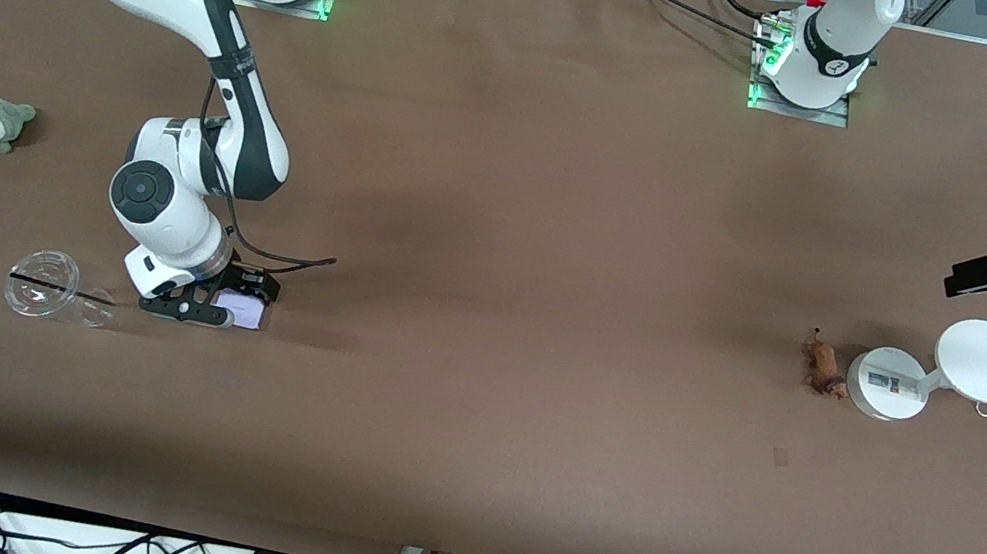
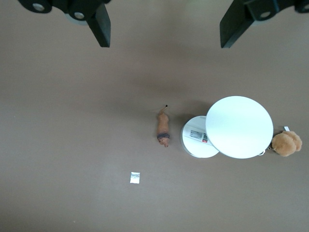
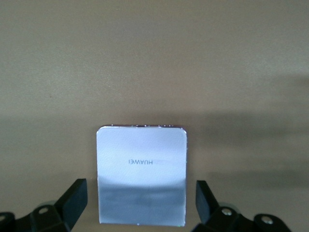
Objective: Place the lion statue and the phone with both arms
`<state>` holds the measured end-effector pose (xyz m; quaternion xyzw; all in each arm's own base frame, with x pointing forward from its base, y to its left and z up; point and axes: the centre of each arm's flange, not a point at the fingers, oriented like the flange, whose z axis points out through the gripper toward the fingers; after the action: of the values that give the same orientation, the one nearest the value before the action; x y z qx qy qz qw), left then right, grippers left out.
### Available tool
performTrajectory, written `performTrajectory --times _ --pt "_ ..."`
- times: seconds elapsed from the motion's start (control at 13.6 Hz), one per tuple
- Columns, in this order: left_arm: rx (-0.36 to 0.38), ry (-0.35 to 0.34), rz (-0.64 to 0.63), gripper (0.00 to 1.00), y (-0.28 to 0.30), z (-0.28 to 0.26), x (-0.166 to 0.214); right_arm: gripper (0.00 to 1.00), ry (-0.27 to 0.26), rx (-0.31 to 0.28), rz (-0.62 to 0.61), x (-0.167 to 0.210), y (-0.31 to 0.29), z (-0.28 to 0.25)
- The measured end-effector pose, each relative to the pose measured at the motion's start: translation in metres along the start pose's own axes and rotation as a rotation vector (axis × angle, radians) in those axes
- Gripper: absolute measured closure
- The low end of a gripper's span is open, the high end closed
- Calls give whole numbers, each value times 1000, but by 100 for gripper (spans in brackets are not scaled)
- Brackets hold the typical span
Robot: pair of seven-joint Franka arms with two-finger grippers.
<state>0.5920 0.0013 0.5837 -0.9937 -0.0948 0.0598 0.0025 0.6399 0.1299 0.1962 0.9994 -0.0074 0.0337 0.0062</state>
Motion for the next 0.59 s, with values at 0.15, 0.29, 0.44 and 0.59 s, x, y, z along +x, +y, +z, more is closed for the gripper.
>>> performTrajectory --times 0.15,0.29,0.44,0.59 --pt "5 5 8 0 4 -2 -1 0 -20 4 3 1 -3 -23" --pt "8 16 23 0 9 -7 -3 0 -47 13 6 1 -6 -75" --pt "9 22 30 0 13 -10 -5 0 -47 26 6 -4 -5 -144" --pt "8 29 30 0 12 -13 -6 0 -51 38 5 -17 -1 -212"
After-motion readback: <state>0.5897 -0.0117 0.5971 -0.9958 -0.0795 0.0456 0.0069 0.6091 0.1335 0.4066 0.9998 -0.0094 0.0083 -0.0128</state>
